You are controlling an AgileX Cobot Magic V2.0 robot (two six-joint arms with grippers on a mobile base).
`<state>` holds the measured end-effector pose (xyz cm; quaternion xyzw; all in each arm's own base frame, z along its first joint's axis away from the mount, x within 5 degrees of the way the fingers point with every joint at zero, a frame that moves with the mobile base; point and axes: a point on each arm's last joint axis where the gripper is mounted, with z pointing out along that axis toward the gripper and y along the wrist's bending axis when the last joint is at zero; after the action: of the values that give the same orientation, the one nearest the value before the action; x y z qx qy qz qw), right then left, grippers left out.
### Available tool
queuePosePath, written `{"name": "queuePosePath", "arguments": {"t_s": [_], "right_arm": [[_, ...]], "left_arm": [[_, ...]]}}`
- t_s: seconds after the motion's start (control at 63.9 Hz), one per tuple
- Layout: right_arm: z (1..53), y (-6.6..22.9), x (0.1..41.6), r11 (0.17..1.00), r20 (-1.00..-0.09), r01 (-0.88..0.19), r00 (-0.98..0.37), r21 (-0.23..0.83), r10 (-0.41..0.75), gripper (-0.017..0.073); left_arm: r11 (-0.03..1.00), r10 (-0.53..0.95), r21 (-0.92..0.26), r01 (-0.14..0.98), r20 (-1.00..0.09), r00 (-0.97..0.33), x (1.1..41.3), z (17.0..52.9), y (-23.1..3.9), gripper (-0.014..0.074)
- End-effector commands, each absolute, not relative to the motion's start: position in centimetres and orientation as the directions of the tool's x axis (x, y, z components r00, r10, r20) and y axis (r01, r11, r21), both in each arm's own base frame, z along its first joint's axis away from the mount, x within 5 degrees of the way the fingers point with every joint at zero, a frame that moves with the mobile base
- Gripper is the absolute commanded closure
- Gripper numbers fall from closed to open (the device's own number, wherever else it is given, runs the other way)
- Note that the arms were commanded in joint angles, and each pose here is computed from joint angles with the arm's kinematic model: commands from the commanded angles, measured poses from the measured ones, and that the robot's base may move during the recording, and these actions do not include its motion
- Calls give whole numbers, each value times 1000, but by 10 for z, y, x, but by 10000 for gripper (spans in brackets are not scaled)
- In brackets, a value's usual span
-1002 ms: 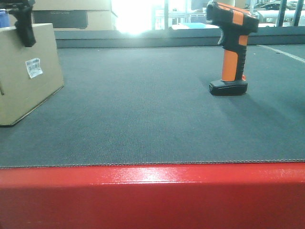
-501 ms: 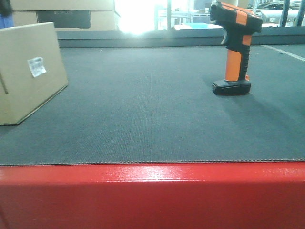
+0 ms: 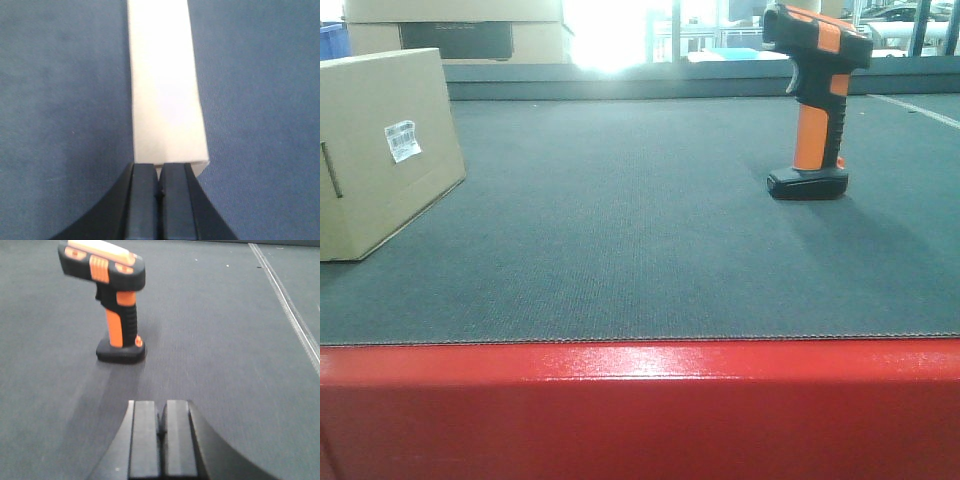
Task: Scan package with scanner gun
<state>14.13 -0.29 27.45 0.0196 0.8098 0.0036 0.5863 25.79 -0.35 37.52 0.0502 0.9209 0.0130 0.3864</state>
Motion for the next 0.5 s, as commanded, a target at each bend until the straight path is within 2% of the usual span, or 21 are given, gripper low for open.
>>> {"name": "queuePosePath", "arguments": {"t_s": [0.0,0.219,0.485], "right_arm": [[271,-3,130,999,-964,31,-263,21,28,713],[266,-3,105,999,-980,28,-195,21,26,713],[278,-2,84,999,-997,25,-72,20,22,713]], "left_arm": [[996,87,54,74,-797,-598,236,372,-5,704],[996,81,65,54,-919,-387,168,350,-4,704],[997,76,71,35,-983,-165,102,314,-2,704]]}}
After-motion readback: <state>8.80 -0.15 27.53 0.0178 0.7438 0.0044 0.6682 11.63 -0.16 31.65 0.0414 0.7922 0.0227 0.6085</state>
